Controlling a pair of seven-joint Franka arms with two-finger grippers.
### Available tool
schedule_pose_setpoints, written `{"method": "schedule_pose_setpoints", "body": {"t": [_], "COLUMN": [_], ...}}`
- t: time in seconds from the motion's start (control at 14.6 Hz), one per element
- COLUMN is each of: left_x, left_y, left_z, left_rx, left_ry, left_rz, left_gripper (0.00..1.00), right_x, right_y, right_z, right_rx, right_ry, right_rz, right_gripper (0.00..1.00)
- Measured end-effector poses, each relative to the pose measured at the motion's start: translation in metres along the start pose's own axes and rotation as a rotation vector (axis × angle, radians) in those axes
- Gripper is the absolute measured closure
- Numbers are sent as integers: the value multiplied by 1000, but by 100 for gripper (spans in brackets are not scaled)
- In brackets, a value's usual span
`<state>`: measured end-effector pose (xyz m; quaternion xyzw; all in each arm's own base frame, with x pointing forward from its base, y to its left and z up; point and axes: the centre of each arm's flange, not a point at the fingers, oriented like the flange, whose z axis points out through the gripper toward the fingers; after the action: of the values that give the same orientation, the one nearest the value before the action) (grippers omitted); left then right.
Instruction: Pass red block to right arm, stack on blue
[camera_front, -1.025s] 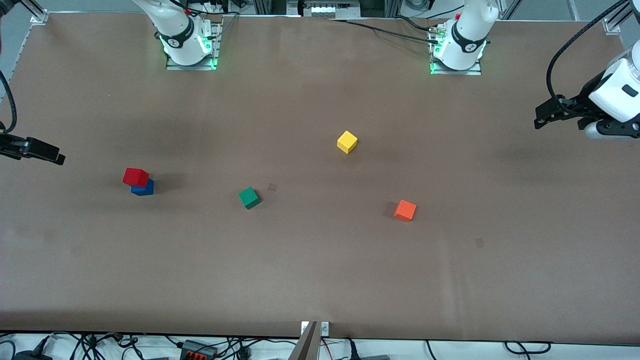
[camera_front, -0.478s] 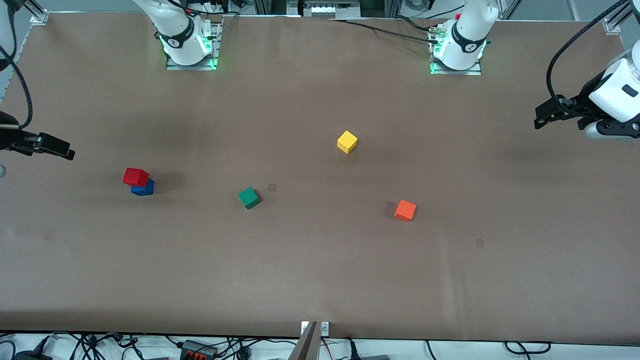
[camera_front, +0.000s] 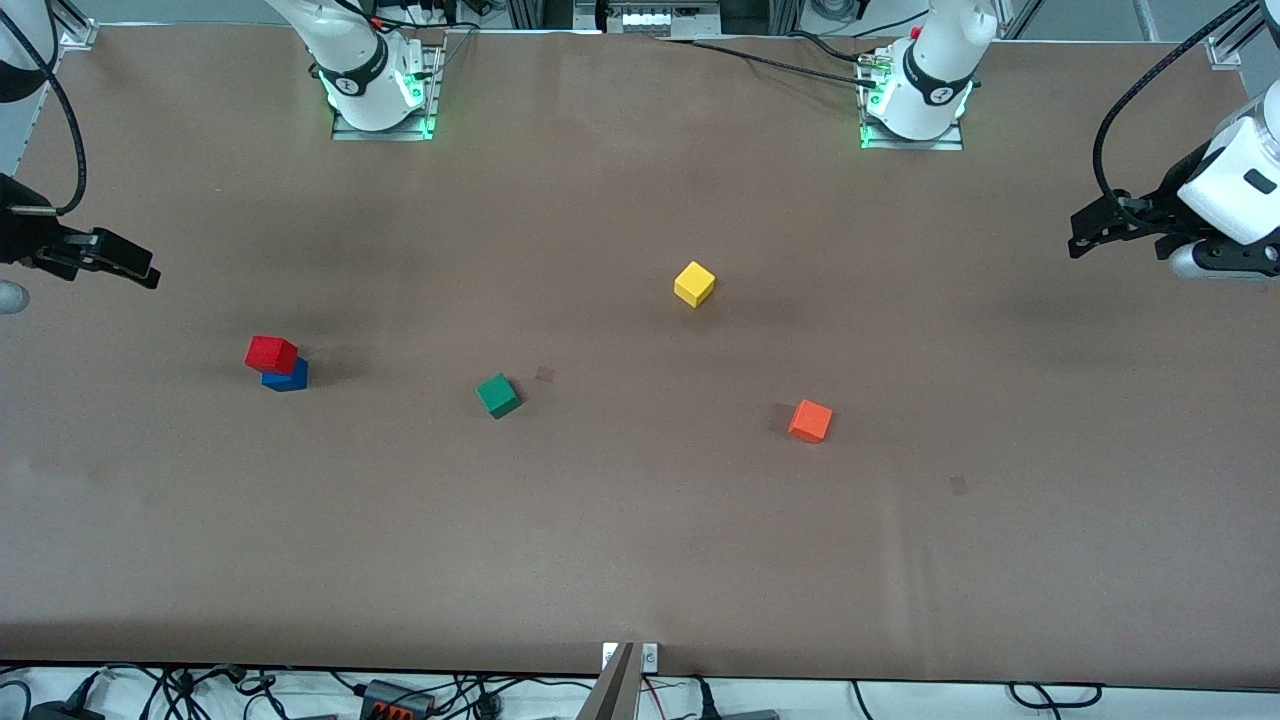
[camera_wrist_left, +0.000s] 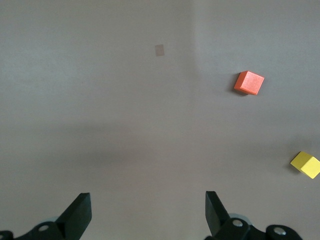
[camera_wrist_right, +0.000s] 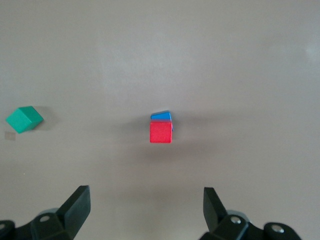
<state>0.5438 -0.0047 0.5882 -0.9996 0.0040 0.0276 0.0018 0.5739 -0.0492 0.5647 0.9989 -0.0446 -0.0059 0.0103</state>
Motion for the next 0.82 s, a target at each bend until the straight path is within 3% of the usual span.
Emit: {"method": "schedule_pose_setpoints", "body": {"t": [0.82], "left_x": [0], "left_y": [0], "left_z": [0], "left_rx": [0], "left_ry": [0], "left_rz": [0], "left_gripper": [0], "right_x": [1], "right_y": [-3], "right_z": [-4], "right_rx": [0], "right_ry": [4], "right_rz": [-16], "right_gripper": [0]}}
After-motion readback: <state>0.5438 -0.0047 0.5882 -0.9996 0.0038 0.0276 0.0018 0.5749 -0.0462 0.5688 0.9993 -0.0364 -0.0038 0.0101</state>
